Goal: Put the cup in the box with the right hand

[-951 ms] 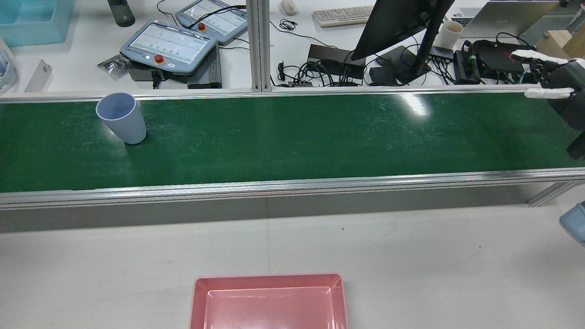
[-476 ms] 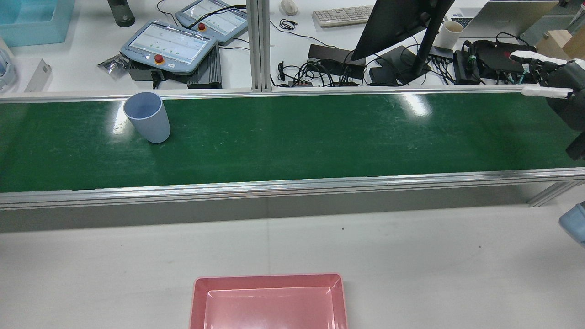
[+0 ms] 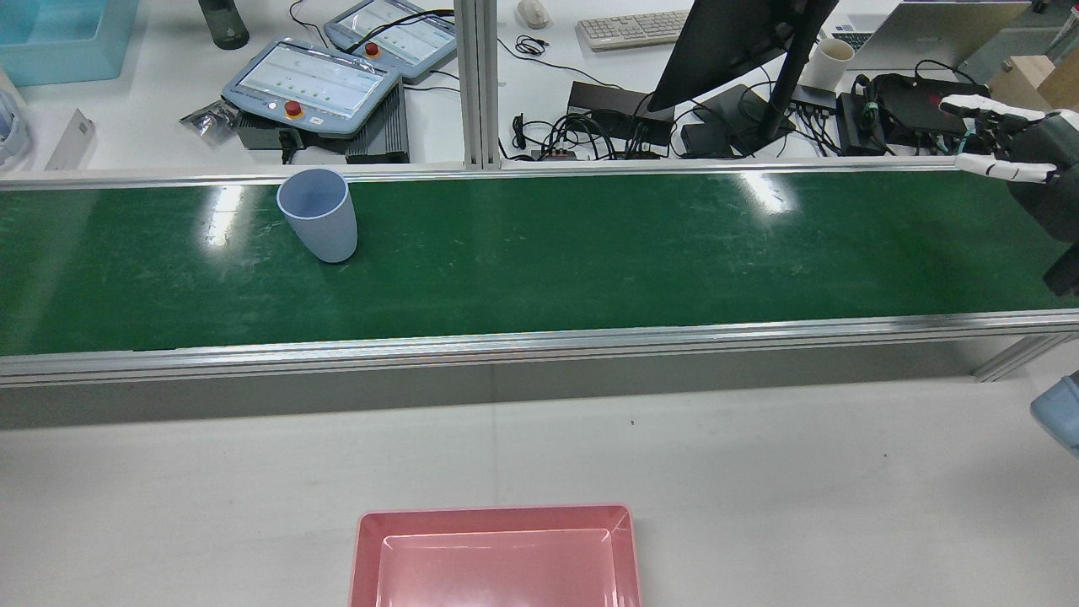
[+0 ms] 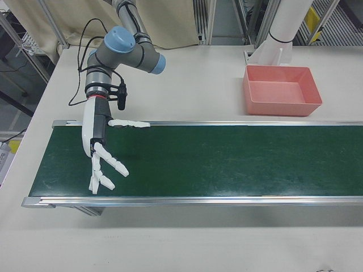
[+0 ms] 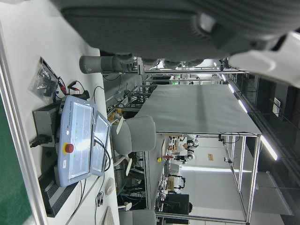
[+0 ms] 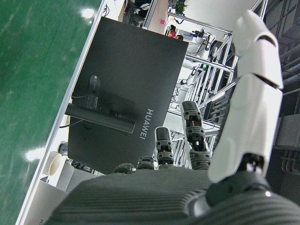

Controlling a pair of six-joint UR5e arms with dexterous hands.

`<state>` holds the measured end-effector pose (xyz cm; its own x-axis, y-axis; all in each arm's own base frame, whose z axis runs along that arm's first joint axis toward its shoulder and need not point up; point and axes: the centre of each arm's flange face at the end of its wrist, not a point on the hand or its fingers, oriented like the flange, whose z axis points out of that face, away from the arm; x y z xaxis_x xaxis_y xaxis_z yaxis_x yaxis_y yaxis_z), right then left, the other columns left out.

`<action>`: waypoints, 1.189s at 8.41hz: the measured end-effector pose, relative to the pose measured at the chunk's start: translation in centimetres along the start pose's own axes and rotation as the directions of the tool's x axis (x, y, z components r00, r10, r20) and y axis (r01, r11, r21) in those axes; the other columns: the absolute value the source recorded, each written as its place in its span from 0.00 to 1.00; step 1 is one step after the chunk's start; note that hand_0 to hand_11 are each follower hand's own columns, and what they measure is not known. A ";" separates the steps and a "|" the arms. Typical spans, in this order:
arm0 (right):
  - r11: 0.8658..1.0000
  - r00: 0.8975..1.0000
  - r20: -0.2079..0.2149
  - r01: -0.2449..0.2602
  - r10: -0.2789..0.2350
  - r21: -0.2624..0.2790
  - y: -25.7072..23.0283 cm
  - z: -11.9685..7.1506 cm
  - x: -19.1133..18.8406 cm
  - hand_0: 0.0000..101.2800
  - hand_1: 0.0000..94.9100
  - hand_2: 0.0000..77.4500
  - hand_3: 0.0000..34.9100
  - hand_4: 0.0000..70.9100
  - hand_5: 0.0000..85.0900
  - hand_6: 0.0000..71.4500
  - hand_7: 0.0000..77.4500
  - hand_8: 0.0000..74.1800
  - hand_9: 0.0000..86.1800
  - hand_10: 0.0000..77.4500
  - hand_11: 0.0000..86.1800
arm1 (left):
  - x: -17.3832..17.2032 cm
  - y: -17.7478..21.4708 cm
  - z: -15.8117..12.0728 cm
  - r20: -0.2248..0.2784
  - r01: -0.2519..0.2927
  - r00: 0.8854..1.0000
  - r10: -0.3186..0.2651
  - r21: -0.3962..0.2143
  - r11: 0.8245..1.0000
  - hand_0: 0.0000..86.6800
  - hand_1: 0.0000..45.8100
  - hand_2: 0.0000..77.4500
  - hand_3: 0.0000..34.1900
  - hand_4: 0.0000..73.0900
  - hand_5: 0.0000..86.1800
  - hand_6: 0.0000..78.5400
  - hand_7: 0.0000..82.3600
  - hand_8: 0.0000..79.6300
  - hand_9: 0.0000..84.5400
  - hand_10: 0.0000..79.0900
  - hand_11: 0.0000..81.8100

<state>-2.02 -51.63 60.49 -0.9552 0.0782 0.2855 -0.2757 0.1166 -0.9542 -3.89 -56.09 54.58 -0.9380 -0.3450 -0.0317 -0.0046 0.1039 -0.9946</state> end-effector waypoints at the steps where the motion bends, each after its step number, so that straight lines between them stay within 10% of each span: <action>1: 1.000 1.000 0.000 0.000 0.000 0.000 0.0 0.0 0.0 0.50 0.20 0.23 0.00 0.20 0.06 0.08 0.33 0.00 0.08 0.01 0.01 | 0.0 0.0 0.0 0.000 0.000 1.000 0.000 0.000 1.000 0.00 0.01 0.02 0.00 0.01 0.00 0.01 0.00 0.00 0.00 0.00 0.00; 3: 1.000 1.000 0.000 0.000 0.000 0.000 0.0 0.0 0.0 0.51 0.18 0.05 0.00 0.20 0.06 0.08 0.34 0.01 0.07 0.01 0.01 | 0.0 0.0 0.0 0.000 0.000 1.000 0.000 0.000 1.000 0.00 0.01 0.02 0.00 0.01 0.01 0.00 0.00 0.00 0.00 0.00 0.00; 8: 1.000 1.000 -0.001 0.002 -0.002 0.000 0.0 0.0 0.0 0.51 0.21 0.14 0.00 0.20 0.06 0.08 0.34 0.00 0.07 0.01 0.01 | 0.0 0.0 0.0 0.001 0.000 1.000 0.000 0.000 1.000 0.00 0.01 0.02 0.00 0.01 0.01 0.01 0.00 0.00 0.00 0.00 0.00; 10: 1.000 1.000 0.000 0.002 -0.002 -0.001 0.0 0.0 0.0 0.51 0.18 0.03 0.00 0.20 0.06 0.08 0.34 0.01 0.07 0.01 0.01 | 0.0 0.0 0.0 0.000 0.000 1.000 0.000 0.000 1.000 0.00 0.01 0.02 0.00 0.01 0.00 0.01 0.00 0.00 0.00 0.00 0.00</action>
<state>-2.07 -51.67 60.46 -0.9546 0.0784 0.2873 -0.2774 0.1173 -0.9536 -3.89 -56.09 54.58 -0.9379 -0.3454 -0.0318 -0.0046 0.1040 -0.9946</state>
